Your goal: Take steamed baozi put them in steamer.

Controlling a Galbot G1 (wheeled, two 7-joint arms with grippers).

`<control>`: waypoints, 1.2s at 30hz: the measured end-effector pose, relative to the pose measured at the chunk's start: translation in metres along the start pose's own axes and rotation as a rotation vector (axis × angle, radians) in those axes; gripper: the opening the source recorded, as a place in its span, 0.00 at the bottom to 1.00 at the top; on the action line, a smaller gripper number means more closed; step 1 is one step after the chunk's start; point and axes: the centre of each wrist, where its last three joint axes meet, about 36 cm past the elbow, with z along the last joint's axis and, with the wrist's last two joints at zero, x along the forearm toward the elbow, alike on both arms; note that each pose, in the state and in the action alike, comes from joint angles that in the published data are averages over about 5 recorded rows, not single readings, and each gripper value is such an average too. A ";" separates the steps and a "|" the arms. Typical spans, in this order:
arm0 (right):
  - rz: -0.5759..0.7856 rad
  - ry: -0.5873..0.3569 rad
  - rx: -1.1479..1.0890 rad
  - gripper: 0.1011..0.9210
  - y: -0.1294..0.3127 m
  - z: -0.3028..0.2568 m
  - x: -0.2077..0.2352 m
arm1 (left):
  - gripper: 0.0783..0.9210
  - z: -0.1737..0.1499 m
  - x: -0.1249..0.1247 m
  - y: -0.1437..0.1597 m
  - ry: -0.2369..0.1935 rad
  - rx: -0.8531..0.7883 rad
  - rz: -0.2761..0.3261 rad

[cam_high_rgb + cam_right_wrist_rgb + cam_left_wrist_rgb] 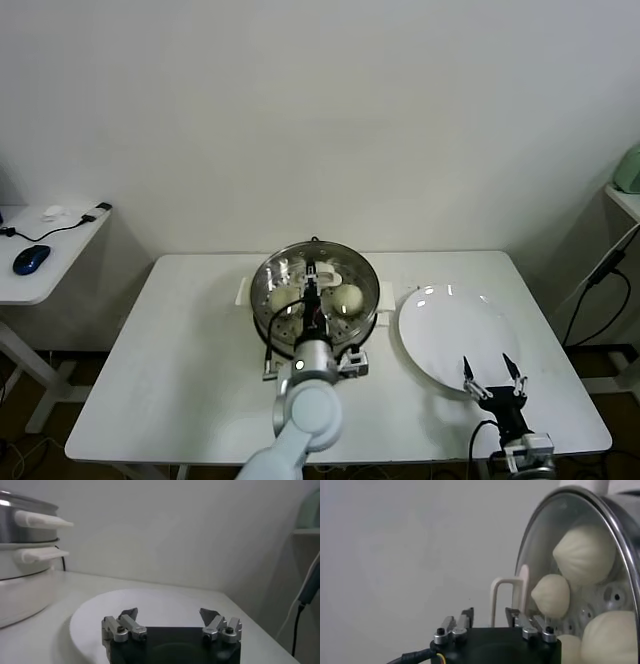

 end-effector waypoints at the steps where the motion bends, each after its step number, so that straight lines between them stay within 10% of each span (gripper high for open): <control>1: -0.002 0.001 0.000 0.88 0.000 -0.001 0.000 | 0.48 0.002 0.002 0.003 -0.007 0.017 0.005; 12: 0.000 0.000 -0.022 0.88 0.005 -0.002 0.002 | 0.84 0.048 0.030 0.039 -0.114 0.226 0.000; 18: 0.005 -0.041 -0.035 0.88 0.007 -0.010 0.001 | 0.88 0.103 0.029 0.056 -0.179 0.498 -0.044; 36: 0.002 -0.092 -0.035 0.88 0.014 -0.016 -0.010 | 0.88 0.276 0.047 -0.035 -0.040 1.224 0.022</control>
